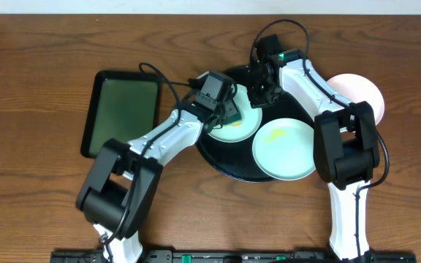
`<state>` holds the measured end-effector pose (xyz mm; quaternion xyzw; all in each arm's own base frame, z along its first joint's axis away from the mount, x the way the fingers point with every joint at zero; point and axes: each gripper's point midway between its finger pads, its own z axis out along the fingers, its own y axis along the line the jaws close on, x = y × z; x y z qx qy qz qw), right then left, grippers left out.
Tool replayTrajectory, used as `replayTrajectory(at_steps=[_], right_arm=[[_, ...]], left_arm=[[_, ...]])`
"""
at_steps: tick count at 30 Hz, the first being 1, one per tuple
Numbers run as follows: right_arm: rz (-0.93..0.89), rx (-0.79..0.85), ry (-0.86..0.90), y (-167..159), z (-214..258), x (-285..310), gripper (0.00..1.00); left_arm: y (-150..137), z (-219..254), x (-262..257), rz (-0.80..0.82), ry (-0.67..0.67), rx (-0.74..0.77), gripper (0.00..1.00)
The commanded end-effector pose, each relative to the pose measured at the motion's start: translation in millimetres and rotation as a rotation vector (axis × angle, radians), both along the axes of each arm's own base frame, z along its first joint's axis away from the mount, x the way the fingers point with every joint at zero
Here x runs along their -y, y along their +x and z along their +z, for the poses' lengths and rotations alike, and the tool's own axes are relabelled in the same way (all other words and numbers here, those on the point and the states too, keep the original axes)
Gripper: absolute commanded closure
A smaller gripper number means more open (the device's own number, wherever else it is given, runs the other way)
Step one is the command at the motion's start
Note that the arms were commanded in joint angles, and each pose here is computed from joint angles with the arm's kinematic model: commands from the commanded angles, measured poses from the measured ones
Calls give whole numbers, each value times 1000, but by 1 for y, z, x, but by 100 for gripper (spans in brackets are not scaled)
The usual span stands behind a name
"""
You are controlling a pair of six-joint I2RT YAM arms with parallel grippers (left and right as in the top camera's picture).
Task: Clean dirty plates on tray and stack at the side
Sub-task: 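Scrub the green plate with the sponge while the right gripper holds it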
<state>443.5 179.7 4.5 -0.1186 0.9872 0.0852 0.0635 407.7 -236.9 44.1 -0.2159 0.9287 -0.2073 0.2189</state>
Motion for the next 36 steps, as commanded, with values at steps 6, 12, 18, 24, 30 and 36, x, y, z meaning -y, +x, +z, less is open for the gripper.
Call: replayTrajectory(at_steps=[6, 12, 18, 24, 30, 36], right_arm=[[-11, -97, -68, -18, -49, 6, 99], [-11, -97, -68, -18, -49, 6, 99], [-11, -97, -68, -17, -49, 6, 99], [-11, -97, -68, -18, -49, 6, 99], [-11, -97, -67, -18, -49, 6, 99], [-11, -97, -67, -18, -49, 6, 99]], left_arm=[[-6, -58, -20, 82, 99, -100, 92], [-18, -65, -70, 154, 296, -149, 93], [-15, -38, -114, 215, 399, -131, 93], [0, -8, -99, 206, 298, -45, 92], [6, 0, -29, 38, 14, -26, 92], [1, 4, 11, -56, -60, 4, 92]])
